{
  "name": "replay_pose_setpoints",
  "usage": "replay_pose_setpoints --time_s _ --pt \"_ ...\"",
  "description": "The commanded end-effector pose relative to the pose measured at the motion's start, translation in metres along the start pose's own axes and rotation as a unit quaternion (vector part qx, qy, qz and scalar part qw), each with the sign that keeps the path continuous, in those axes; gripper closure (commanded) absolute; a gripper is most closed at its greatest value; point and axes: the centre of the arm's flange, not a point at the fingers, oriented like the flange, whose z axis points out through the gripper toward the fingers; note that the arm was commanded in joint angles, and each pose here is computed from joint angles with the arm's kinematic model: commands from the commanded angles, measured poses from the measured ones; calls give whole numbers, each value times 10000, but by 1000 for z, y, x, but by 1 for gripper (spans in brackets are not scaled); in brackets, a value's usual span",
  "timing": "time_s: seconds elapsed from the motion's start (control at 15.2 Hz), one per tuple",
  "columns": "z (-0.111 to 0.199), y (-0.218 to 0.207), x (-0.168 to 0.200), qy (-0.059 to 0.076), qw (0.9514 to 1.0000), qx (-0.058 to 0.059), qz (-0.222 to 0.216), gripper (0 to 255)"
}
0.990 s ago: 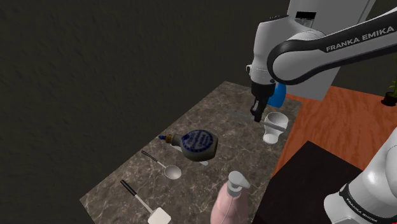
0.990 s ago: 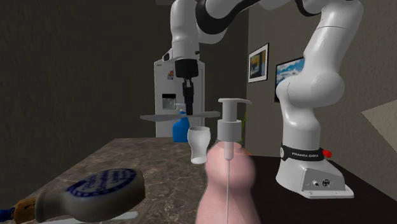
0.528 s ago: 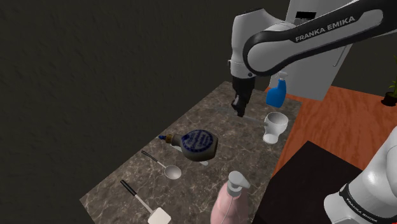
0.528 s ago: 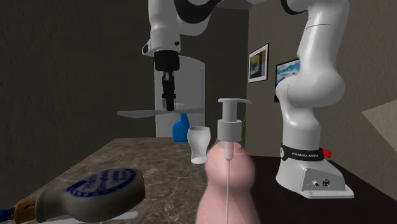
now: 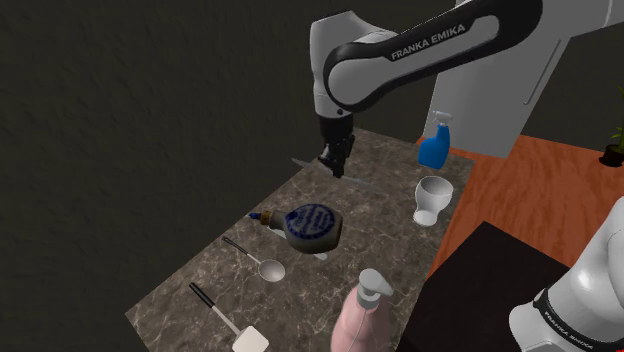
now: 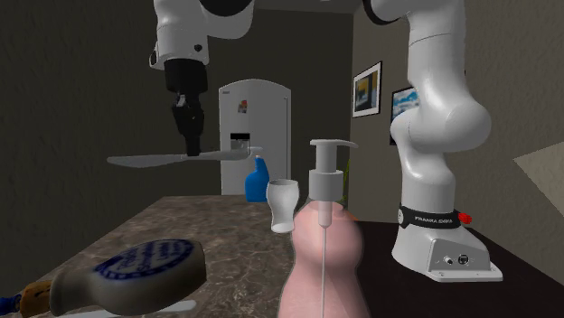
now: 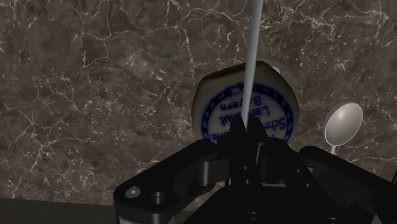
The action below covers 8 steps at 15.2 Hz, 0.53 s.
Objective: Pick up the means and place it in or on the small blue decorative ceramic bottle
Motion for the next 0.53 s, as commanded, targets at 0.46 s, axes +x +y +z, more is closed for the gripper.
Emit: replay_pose_setpoints --time_s 0.46 --pt "5 -36 71 2 10000 3 4 255"
